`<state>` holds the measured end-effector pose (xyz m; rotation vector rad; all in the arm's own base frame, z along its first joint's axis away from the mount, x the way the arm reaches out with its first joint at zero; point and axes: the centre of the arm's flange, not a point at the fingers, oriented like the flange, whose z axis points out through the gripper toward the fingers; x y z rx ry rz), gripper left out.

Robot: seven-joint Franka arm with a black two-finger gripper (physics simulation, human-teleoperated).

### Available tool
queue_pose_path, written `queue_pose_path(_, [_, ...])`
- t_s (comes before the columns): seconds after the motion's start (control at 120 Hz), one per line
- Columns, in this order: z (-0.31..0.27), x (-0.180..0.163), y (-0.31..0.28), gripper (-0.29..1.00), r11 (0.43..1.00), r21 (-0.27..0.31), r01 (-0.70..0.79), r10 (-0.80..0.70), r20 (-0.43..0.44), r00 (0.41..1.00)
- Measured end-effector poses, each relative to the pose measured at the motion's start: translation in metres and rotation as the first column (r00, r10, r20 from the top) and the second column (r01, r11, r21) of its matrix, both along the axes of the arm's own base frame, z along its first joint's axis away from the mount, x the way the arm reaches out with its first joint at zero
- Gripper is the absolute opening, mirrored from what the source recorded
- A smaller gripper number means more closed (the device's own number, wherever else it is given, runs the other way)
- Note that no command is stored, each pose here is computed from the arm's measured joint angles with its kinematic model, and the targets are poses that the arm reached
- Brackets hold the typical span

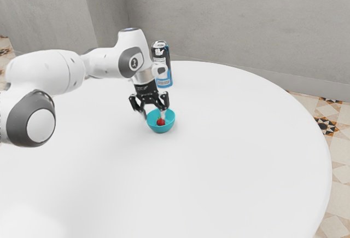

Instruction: Take strawberry from the bowl

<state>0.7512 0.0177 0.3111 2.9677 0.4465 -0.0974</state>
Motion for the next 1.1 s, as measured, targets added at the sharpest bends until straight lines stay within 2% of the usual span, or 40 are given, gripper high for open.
queue_pose_path(0.133, [-0.003, 0.004, 0.006, 0.39, 0.999, 0.007, -0.036, 0.036, -0.016, 0.999])
queue_pose_path(0.308, [-0.006, 0.016, 0.008, 0.34, 0.998, 0.006, -0.067, 0.067, -0.019, 0.998])
queue_pose_path(0.825, [-0.03, 0.029, 0.001, 0.31, 0.994, 0.006, -0.11, 0.11, -0.027, 0.994])
queue_pose_path(1.1, [-0.033, 0.034, 0.0, 0.3, 0.992, 0.046, -0.114, 0.114, 0.013, 0.993])
